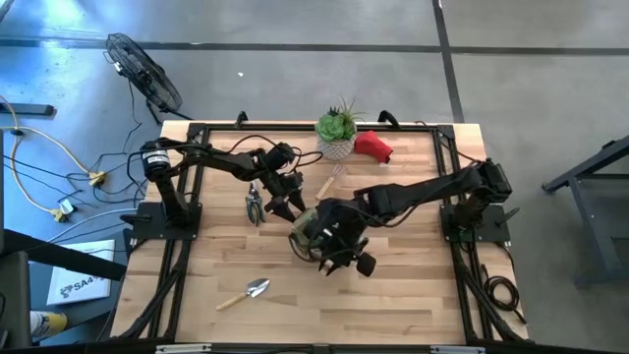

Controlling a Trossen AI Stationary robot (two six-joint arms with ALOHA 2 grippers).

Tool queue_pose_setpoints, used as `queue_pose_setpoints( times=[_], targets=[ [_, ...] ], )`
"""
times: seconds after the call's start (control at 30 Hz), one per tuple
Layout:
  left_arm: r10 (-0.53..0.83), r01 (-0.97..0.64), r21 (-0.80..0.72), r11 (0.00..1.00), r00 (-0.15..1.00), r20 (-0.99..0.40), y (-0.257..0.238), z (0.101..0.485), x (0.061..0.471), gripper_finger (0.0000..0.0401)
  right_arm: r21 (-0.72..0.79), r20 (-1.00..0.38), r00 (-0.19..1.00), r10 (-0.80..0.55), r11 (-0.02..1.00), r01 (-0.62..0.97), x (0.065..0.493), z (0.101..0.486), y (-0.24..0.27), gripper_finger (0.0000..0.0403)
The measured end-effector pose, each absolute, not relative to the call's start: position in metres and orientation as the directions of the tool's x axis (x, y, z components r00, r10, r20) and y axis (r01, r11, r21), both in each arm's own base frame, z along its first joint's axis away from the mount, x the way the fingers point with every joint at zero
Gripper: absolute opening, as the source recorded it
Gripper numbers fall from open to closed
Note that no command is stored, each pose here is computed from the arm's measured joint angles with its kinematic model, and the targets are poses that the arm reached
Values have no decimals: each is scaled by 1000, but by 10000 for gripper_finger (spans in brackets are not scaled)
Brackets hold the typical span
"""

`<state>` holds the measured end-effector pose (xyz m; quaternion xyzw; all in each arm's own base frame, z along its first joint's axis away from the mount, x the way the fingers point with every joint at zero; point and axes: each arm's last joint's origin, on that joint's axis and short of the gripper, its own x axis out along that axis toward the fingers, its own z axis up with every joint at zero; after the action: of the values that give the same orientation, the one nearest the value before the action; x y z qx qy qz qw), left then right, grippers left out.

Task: Pick & Place Garden tools in Gardening bag
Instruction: Put the right brown trowel into the gardening bag

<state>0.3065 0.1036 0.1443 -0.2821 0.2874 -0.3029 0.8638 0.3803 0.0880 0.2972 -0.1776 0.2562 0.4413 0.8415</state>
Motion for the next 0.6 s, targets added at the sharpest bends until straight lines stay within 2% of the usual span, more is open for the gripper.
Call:
queue_pose_setpoints(
  times=[0.6],
  targets=[
    [-686,378,-643,666,650,-327,103,144,306,385,-7,-520,405,752,470,-882,390,278,70,59]
  ],
)
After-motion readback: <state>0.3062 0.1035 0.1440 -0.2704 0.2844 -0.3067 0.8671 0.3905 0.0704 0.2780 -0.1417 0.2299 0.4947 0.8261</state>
